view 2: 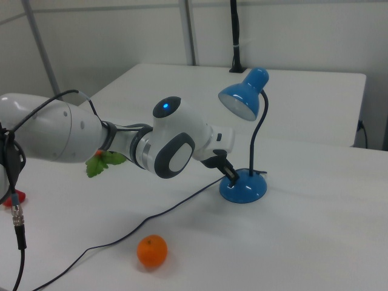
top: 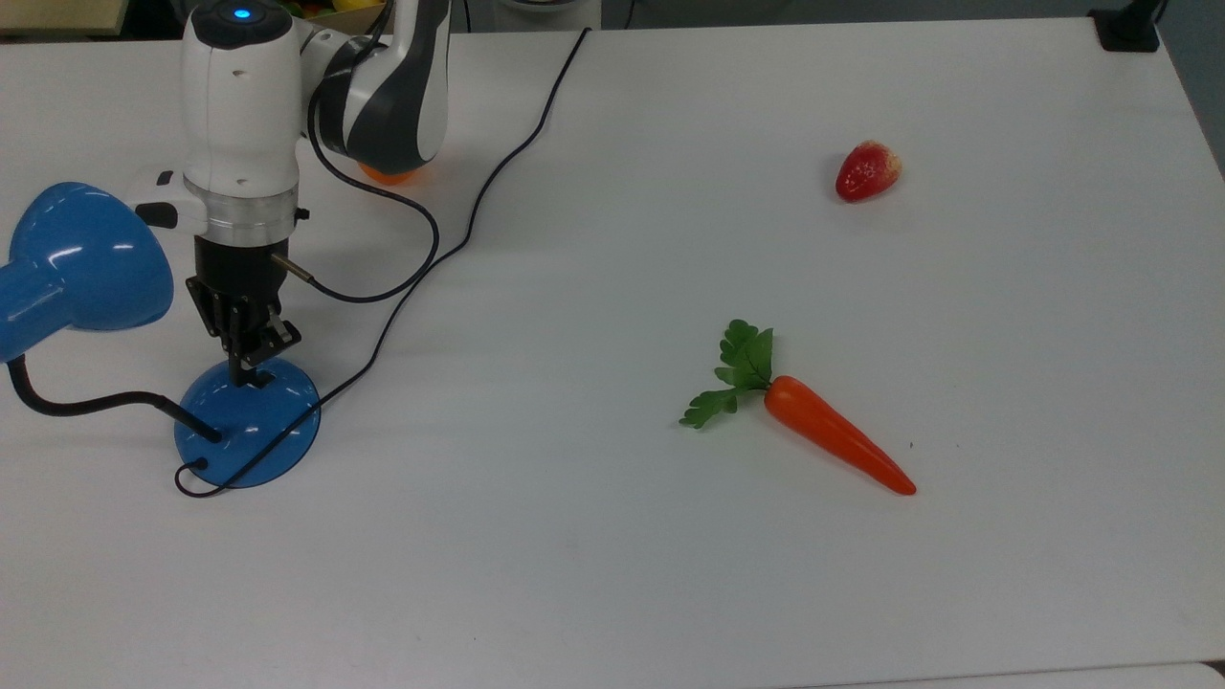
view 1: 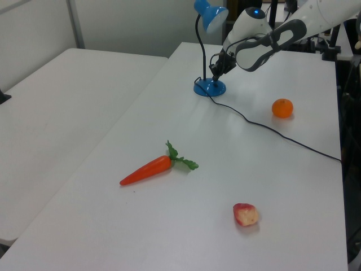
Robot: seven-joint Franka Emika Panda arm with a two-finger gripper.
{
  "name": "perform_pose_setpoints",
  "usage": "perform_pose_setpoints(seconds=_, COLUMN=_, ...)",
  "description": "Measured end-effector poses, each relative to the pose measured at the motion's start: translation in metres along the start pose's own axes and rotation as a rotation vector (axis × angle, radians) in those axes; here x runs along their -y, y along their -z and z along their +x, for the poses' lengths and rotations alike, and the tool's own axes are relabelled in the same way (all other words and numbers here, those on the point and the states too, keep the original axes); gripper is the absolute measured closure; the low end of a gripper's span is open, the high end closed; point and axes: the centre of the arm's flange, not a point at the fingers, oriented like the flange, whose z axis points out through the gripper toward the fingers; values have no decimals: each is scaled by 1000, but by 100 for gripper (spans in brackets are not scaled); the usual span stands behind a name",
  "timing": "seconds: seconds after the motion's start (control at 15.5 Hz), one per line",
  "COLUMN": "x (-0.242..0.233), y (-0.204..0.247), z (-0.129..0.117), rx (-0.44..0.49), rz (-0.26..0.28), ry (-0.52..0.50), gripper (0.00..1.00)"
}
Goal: Turn on desk lamp
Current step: 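Press down on the switch on the lamp base with the gripper fingers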
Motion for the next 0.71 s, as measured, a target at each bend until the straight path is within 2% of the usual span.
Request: perform_pose_setpoints(seconds=0.71, x=0, y=-3, z=-2, rx=4, rz=-2, ry=2, gripper=99)
